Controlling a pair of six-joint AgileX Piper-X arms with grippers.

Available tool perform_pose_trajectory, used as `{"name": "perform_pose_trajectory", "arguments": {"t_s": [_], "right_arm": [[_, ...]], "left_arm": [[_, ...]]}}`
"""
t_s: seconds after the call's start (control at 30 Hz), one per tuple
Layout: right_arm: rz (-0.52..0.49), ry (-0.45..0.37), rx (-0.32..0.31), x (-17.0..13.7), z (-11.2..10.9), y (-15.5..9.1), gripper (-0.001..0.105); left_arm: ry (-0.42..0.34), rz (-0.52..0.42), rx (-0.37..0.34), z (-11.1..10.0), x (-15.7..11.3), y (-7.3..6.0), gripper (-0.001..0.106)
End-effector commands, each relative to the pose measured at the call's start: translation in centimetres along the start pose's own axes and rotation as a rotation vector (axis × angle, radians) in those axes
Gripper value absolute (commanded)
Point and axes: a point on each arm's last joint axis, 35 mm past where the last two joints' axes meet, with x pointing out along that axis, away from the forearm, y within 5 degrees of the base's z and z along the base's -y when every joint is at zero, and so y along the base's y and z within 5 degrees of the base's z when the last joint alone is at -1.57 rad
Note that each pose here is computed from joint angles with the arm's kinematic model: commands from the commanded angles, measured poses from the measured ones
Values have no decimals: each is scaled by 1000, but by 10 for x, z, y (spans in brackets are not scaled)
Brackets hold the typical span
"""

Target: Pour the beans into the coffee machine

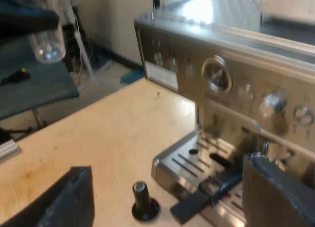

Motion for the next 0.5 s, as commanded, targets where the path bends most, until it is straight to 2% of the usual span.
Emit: {"name": "perform_pose_trajectory", "arguments": {"t_s": [0.03,0.07,0.13,0.17,0.27,0.37,0.5], "right_arm": [[28,-6,-15,0,-3,2,64],[29,-4,-13,1,-4,2,64],[32,-3,-13,1,-5,2,64],[32,-3,-13,1,-5,2,64],[32,-3,-13,1,-5,2,64],[32,-3,-13,1,-5,2,64],[32,-3,-13,1,-5,2,64]], "left_arm": [[-47,-35,-104,-18,6,-6,11],[-46,-38,-109,-20,7,-7,11],[-21,-87,-175,-33,18,-9,11],[-22,-92,-187,-35,19,-9,11],[-10,-99,-252,-45,29,-3,11],[-4,-76,-310,-54,38,14,11],[-34,-110,-342,-64,47,32,11]]}}
